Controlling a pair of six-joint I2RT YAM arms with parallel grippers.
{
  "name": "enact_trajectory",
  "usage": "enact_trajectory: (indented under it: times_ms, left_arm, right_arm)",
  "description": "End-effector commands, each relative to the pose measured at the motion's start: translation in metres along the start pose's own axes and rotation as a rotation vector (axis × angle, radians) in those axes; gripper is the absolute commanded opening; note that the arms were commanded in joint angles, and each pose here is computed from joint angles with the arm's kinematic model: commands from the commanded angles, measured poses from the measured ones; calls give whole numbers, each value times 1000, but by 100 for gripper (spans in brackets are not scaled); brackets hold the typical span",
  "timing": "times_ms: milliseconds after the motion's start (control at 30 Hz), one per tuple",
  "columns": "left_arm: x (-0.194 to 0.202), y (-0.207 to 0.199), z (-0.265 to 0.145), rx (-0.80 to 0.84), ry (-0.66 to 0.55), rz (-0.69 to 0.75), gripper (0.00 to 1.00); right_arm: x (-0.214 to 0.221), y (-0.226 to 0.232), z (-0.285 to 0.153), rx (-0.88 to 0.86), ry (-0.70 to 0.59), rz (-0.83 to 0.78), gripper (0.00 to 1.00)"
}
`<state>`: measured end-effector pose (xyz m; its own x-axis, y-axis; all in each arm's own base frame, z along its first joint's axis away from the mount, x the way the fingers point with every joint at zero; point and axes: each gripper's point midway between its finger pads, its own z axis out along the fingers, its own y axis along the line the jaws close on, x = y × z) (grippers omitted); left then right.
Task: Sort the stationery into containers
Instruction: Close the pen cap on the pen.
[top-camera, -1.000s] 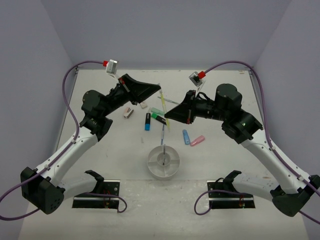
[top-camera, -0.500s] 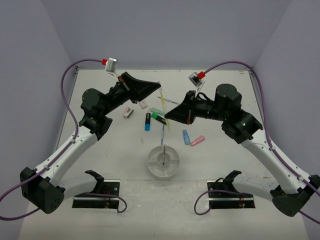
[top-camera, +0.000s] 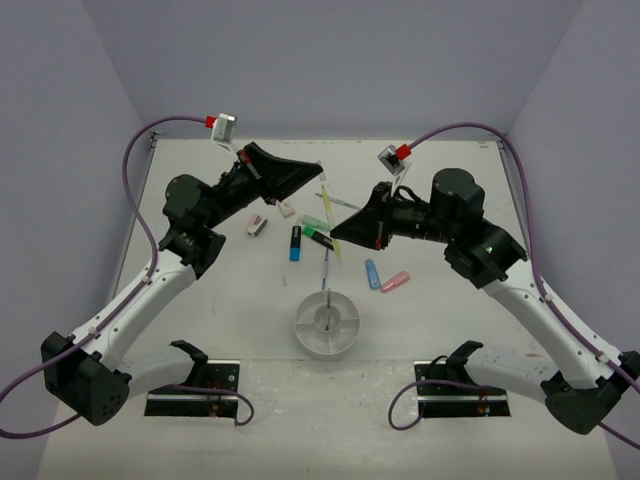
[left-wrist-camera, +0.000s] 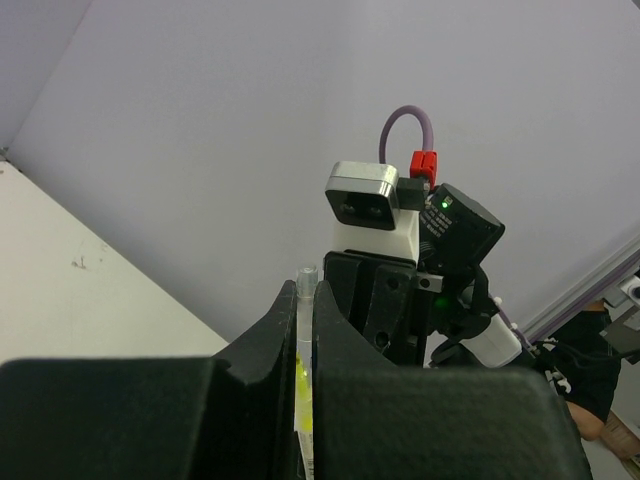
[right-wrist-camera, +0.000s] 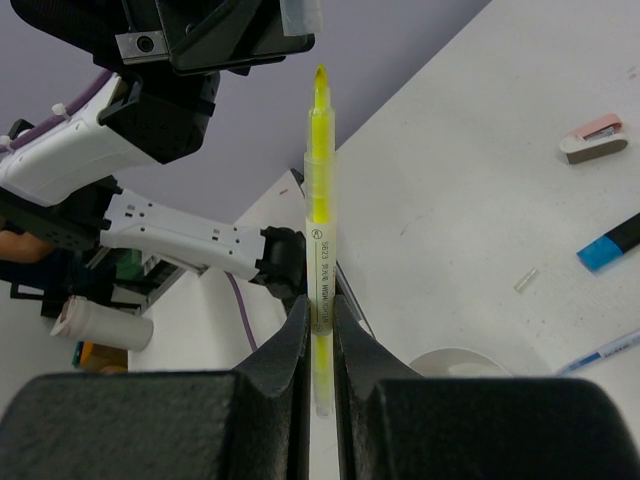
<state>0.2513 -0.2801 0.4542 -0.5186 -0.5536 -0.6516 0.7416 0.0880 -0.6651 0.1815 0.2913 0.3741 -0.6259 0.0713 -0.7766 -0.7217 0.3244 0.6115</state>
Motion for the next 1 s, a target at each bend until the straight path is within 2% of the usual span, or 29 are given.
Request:
enact_trajectory:
  times_ms: [0, 700, 967]
  left_arm:
    - [-2, -8, -1, 20, -5, 34, 0]
    - [9, -10, -9, 22, 22, 12, 0]
    - [13, -12, -9, 29, 29, -8, 0]
  right_arm:
    - [-14, 14, -6, -19, -38, -57, 0]
    - [-23, 13, -7, 6, -65, -60, 0]
    - [-44, 22, -3, -6, -95, -83, 0]
